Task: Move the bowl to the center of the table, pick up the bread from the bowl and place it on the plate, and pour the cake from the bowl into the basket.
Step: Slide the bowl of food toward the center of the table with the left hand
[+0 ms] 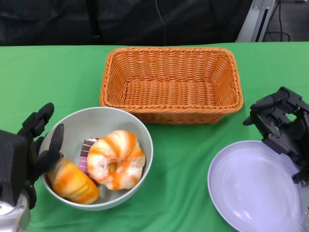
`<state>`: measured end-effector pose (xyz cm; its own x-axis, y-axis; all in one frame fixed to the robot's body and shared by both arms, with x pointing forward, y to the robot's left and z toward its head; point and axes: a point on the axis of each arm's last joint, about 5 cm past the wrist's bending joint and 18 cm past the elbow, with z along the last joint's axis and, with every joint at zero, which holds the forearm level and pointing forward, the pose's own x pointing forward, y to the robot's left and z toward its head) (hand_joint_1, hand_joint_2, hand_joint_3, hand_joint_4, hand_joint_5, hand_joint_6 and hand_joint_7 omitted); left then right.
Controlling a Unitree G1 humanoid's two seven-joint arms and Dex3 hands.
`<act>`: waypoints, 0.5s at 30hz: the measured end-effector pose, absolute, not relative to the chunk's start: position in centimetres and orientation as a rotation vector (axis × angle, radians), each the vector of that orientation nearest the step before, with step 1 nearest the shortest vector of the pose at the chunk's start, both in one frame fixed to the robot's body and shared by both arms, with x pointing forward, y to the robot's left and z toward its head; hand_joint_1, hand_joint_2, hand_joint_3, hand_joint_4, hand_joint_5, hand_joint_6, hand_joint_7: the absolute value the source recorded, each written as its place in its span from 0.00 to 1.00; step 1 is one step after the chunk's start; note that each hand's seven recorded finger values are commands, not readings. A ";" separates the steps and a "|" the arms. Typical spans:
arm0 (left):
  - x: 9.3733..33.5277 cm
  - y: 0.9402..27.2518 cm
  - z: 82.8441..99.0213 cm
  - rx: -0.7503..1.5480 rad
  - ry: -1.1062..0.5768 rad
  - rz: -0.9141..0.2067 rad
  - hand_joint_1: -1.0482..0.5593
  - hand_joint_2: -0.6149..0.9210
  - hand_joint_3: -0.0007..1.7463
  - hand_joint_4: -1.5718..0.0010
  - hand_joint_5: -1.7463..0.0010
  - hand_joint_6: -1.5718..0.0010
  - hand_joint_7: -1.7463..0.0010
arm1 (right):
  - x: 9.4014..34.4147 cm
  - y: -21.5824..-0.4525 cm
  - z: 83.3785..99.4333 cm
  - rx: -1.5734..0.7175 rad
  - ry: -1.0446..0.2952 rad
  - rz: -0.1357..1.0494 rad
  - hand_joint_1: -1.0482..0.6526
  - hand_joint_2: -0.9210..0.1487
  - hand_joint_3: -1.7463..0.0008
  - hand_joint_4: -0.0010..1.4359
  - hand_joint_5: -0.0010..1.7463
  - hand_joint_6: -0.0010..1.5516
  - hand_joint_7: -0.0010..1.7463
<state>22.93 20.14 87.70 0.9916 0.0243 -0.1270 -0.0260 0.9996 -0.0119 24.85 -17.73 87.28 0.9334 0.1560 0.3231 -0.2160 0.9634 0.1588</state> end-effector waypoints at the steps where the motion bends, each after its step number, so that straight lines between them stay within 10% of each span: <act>1: 22.9 20.1 87.7 -0.014 0.125 0.023 0.16 1.00 0.40 0.84 1.00 0.87 1.00 | 24.8 -17.7 87.3 0.193 -0.314 0.191 0.53 0.05 0.76 0.55 0.83 0.48 0.62; 15: 22.8 18.2 87.8 -0.054 0.161 -0.027 0.15 1.00 0.38 0.87 1.00 0.91 1.00 | 24.8 -17.7 87.2 0.192 -0.316 0.192 0.53 0.05 0.75 0.55 0.84 0.47 0.62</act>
<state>22.77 18.25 87.85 0.9867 -0.0311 -0.1593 0.0225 0.9982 -0.0560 24.80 -17.73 87.24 0.9325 0.1568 0.3253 -0.2166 0.9637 0.1564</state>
